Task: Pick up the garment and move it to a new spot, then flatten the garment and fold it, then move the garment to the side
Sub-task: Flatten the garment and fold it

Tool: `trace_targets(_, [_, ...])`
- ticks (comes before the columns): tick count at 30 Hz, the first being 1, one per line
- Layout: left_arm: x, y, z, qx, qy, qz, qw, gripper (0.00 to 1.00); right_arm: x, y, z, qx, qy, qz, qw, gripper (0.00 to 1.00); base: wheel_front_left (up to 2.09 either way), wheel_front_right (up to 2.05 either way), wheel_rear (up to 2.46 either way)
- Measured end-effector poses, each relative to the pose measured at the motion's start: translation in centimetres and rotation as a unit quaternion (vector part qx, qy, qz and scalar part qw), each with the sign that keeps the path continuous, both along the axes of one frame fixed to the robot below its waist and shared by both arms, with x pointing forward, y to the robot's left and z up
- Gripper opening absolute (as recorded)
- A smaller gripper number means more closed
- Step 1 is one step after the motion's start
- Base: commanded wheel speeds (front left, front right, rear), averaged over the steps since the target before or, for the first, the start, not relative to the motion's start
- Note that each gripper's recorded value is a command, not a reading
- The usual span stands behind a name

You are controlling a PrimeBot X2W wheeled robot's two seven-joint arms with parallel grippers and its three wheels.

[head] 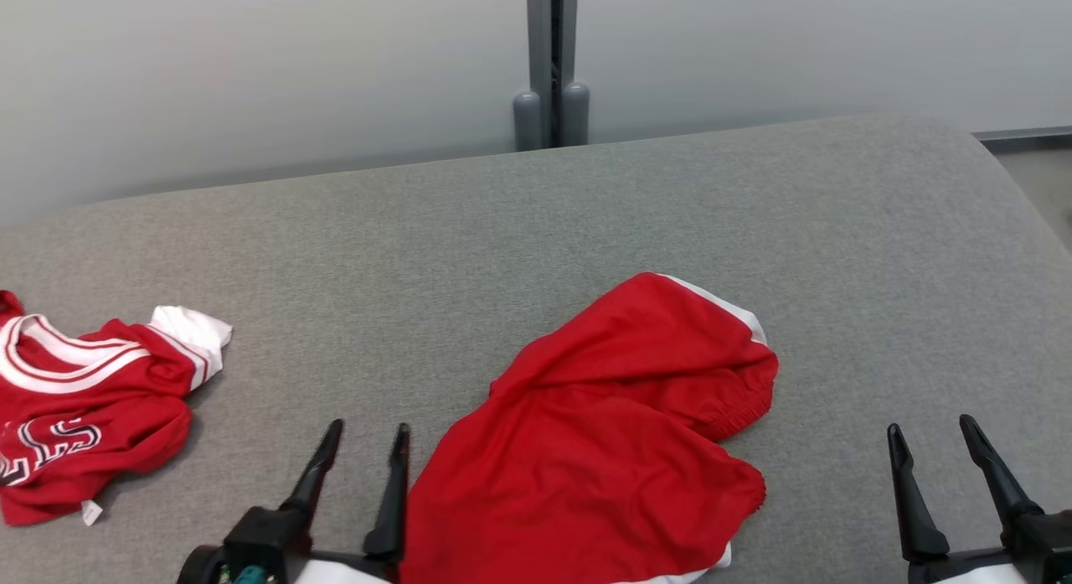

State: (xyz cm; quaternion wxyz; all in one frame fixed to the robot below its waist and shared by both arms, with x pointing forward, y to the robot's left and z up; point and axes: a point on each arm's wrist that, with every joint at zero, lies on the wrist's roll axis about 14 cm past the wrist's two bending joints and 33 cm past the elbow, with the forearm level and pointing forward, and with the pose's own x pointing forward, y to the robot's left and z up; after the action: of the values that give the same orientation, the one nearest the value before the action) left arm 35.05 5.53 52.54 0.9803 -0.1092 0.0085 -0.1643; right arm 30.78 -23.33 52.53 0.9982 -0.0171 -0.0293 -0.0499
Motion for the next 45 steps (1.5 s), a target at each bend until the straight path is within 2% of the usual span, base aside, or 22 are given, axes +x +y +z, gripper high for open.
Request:
trace_targets(3, [-0.7, 4.5, -0.4, 0.022, -0.005, 0.061, 0.998, 1.0, 0.4, 0.3, 0.3, -0.007, -0.004, 0.01, 1.0, 1.0, 0.0, 0.0, 0.0])
trace_targets(7, [-2.6, 8.7, -1.9, 0.047, 0.008, 0.109, 0.993, 1.0, 0.7, 1.1, 0.4, -0.011, -0.005, 0.027, 1.0, 1.0, 0.0, 0.0, 0.0])
trace_targets(19, [-7.1, 14.4, -2.4, 0.062, 0.002, 0.178, 0.982, 1.0, 0.5, 3.8, 0.7, -0.003, -0.014, 0.067, 0.998, 1.0, 0.0, 0.0, 0.0])
trace_targets(36, [-7.0, 14.3, -2.0, 0.063, -0.007, 0.169, 0.984, 1.0, 0.2, 4.2, 0.5, 0.005, -0.012, 0.07, 0.997, 1.0, 0.0, 0.0, 0.0])
trace_targets(39, [-6.7, 13.6, -1.9, 0.06, -0.009, 0.158, 0.986, 1.0, 0.2, 4.2, 0.5, 0.02, -0.015, 0.067, 0.997, 1.0, 0.0, 0.0, 0.0])
trace_targets(41, [-7.0, 12.2, -3.2, 0.04, 0.014, 0.139, 0.989, 1.0, 0.2, 4.5, 0.1, 0.032, -0.008, 0.073, 0.997, 1.0, 0.0, 0.0, 0.0])
trace_targets(45, [-8.5, 7.8, -7.7, 0.007, 0.106, 0.076, 0.991, 1.0, -1.5, 6.3, -5.0, 0.037, 0.08, 0.129, 0.988, 1.0, 0.0, 0.0, 0.0])
